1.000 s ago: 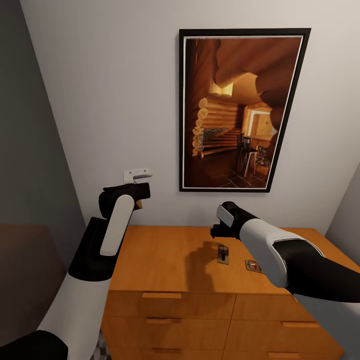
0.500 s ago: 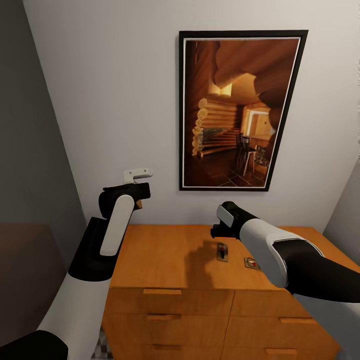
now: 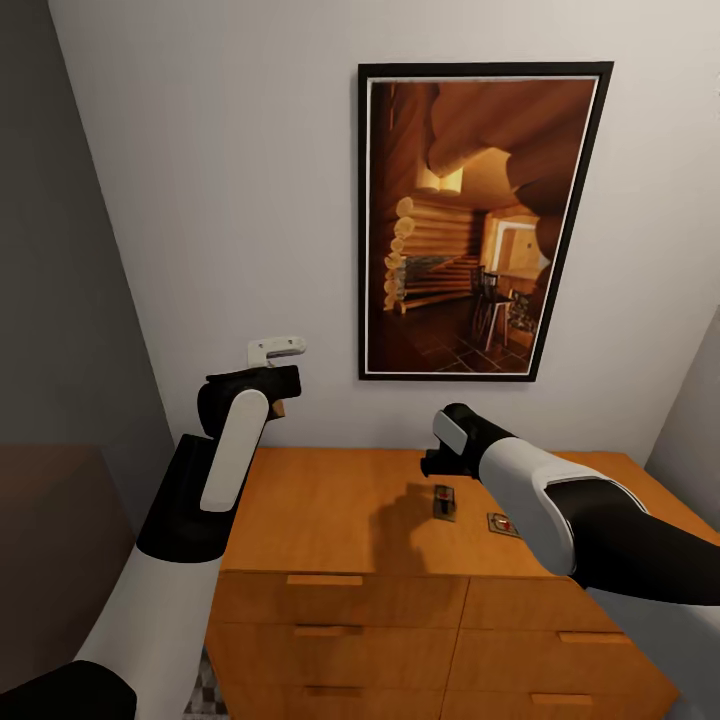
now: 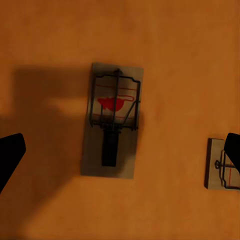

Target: Take the four mousetraps from the cabinet in the bathroom and place them on the bathroom floor. Make sure all four end up on the same floor surface, and ensure that at least two of them are either under or directly next to the same bathroom sink.

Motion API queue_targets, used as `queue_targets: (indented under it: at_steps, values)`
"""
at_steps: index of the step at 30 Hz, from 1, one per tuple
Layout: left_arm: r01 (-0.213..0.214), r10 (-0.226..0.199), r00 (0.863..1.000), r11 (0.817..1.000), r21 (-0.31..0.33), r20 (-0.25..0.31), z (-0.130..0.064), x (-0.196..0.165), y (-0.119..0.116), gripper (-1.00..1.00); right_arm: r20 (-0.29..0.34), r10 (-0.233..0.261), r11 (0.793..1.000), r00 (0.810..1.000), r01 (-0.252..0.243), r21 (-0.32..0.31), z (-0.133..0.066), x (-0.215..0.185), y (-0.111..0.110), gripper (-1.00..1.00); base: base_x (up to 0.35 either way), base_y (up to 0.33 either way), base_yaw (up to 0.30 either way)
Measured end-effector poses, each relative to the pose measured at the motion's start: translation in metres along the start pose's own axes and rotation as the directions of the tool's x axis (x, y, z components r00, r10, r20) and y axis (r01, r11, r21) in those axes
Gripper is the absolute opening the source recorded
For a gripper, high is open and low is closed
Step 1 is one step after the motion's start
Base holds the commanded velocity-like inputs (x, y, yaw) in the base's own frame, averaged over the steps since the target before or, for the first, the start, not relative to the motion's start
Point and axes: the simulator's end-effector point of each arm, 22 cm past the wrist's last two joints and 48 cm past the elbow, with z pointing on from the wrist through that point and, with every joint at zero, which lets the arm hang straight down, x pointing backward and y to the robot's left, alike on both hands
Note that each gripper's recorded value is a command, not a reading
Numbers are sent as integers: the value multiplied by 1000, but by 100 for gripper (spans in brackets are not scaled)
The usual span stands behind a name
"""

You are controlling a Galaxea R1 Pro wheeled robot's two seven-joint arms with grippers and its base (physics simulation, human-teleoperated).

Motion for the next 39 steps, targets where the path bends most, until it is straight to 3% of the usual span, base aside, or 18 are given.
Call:
queue_targets:
  at_steps: [22, 39]
  values:
    - [0, 0, 1000, 1000, 0, 1, 3, 5, 1, -100, 7, -2, 1000, 1000, 2, -3, 4, 0, 3, 100, 0, 0, 0]
    - [0, 0, 1000, 1000, 0, 2, 5, 10, 1, -100, 47, -10, 1000, 999, 10, -6, 2, -12, 8, 100, 0, 0, 0]
